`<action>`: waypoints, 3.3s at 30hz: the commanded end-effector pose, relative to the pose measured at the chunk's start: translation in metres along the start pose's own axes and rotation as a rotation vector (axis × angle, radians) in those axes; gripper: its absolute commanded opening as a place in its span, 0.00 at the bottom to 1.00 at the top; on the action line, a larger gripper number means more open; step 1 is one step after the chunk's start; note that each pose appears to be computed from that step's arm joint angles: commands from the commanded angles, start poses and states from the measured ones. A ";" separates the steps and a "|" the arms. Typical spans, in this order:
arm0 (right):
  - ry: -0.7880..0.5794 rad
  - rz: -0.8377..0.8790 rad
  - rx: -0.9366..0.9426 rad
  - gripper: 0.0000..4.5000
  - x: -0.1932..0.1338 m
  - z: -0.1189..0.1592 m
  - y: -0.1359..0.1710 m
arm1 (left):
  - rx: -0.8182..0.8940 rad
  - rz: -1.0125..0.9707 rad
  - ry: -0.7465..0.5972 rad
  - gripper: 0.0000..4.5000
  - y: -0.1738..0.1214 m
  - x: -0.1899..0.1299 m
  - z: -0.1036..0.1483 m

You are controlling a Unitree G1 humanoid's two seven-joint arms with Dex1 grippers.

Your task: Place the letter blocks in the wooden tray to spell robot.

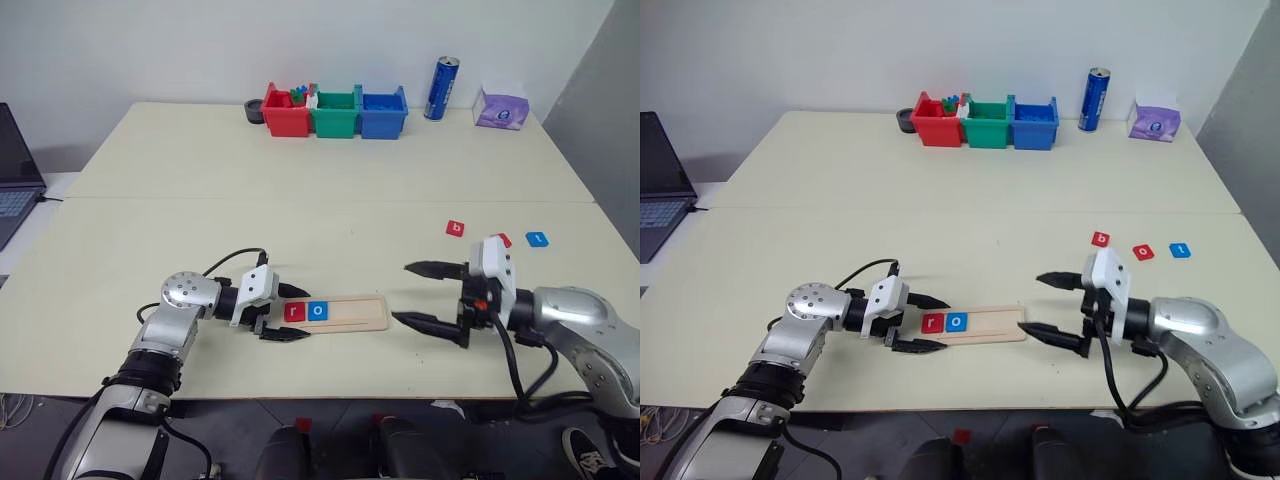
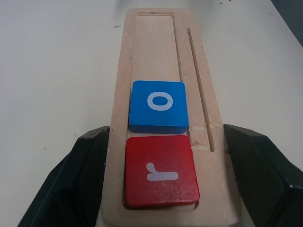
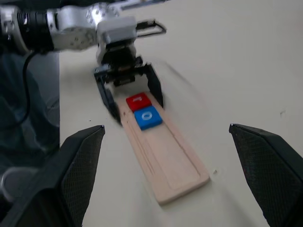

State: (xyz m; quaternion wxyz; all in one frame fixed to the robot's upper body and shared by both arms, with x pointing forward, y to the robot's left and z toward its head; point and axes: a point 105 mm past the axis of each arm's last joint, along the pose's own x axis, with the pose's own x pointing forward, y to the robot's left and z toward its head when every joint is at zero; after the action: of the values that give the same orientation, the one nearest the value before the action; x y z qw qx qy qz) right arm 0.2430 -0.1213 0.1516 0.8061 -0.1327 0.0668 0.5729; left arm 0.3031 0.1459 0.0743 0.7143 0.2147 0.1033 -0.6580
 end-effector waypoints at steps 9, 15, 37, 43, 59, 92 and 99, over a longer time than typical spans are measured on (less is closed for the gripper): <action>0.025 0.042 -0.109 1.00 -0.011 -0.007 -0.002 | 0.040 -0.016 -0.007 0.75 0.002 -0.001 0.004; 0.000 0.044 -0.112 1.00 -0.007 -0.001 -0.003 | 0.044 -0.018 -0.010 0.75 0.002 -0.001 0.004; -0.046 0.037 -0.106 1.00 0.000 0.013 -0.006 | 0.024 -0.031 -0.014 1.00 0.004 0.000 0.004; -0.048 0.033 -0.103 1.00 0.001 0.013 -0.006 | 0.015 -0.048 -0.007 1.00 0.001 -0.001 0.006; -0.052 0.023 -0.099 1.00 0.002 0.013 -0.007 | 0.005 -0.058 0.051 1.00 -0.003 -0.003 -0.004; -0.046 0.021 -0.099 1.00 0.002 0.012 -0.007 | 0.000 -0.005 0.049 0.99 0.006 0.001 -0.002; -0.047 0.018 -0.097 1.00 0.002 0.012 -0.006 | 0.016 -0.018 0.042 0.99 0.006 0.000 0.002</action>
State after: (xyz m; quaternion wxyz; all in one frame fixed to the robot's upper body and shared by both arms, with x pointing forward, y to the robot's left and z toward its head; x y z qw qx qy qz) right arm 0.2520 -0.1221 0.1536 0.7977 -0.1501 0.0410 0.5827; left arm 0.3085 0.1468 0.0739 0.7113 0.2248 0.1162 -0.6558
